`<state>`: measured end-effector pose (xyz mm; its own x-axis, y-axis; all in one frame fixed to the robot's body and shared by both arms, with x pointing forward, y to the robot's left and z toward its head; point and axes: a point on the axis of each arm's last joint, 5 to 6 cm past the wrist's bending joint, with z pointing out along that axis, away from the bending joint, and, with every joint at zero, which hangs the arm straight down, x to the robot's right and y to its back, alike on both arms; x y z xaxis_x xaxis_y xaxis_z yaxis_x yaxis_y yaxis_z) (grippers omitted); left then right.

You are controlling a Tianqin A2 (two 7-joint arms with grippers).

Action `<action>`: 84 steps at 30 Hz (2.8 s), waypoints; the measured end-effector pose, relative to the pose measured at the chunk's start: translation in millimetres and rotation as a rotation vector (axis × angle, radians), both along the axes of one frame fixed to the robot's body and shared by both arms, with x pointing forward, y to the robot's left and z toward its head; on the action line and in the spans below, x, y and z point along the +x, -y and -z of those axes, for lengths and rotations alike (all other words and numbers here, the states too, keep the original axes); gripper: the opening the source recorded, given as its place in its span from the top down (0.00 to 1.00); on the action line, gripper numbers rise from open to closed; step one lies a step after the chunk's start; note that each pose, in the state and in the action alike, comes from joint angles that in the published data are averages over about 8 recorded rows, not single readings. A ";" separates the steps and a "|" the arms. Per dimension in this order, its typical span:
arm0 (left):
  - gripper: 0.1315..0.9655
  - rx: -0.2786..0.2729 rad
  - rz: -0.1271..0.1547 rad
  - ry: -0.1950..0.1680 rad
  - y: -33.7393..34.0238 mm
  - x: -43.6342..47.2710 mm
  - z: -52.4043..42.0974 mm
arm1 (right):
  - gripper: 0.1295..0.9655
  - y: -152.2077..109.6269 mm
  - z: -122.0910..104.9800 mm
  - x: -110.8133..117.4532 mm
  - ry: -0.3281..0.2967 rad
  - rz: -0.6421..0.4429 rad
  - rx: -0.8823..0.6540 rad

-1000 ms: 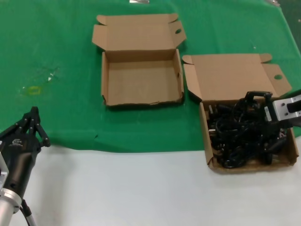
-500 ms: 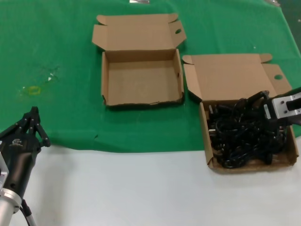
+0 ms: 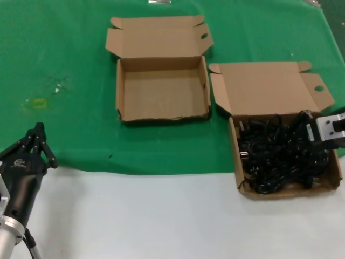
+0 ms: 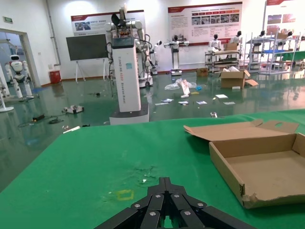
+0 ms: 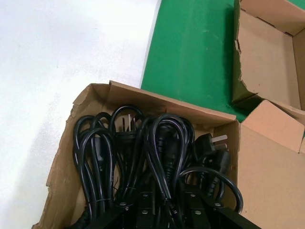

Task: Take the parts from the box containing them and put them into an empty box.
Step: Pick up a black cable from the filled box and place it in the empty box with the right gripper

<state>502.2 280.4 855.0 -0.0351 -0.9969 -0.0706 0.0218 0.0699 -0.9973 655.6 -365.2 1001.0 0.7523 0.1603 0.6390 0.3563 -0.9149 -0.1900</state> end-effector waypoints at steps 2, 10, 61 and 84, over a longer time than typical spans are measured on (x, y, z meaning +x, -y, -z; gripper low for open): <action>0.99 0.000 0.000 0.000 0.0 0.0 0.0 | 0.83 0.0 -1.3 -1.6 0.001 0.003 0.002; 0.99 0.000 0.000 0.000 0.0 0.0 0.0 | 0.88 -2.0 -20.9 -8.3 0.011 0.009 0.015; 0.99 0.000 0.000 0.000 0.0 0.0 0.0 | 0.89 -154.7 -75.7 113.0 0.148 -0.085 0.186; 0.99 0.000 0.000 0.000 0.0 0.0 0.0 | 0.89 -233.2 -30.8 114.4 0.263 -0.078 0.161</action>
